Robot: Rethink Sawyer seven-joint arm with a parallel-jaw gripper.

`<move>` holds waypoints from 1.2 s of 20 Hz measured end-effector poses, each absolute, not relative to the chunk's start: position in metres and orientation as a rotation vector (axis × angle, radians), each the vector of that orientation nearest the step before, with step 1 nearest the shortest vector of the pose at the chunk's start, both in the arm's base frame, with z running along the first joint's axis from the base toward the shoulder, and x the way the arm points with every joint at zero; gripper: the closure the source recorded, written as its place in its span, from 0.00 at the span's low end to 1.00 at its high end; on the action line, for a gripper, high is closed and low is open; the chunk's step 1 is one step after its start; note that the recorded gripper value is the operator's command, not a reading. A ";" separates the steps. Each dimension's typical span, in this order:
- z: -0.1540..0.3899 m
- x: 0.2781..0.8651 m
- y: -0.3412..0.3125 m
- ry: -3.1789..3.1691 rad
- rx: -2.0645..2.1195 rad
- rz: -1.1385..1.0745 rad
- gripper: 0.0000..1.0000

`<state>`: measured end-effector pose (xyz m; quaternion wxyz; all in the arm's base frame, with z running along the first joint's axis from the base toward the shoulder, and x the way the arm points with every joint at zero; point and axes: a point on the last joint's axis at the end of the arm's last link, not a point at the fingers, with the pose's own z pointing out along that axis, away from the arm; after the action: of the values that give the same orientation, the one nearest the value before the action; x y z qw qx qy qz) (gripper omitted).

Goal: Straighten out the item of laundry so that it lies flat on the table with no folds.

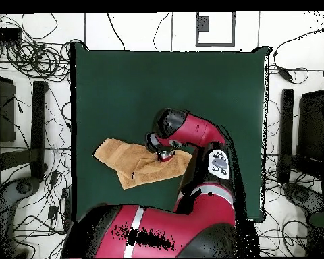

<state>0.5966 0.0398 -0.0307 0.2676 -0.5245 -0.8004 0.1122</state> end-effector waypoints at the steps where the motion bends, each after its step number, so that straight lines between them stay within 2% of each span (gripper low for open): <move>1: -0.029 0.599 0.038 -2.162 -1.421 0.299 1.00; 16: 0.004 0.632 -0.039 -2.059 -1.621 0.143 1.00; 24: 0.004 0.634 -0.033 -2.070 -1.612 0.144 1.00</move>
<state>0.6342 -0.0330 0.0045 0.2540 -0.5935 -0.7619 0.0530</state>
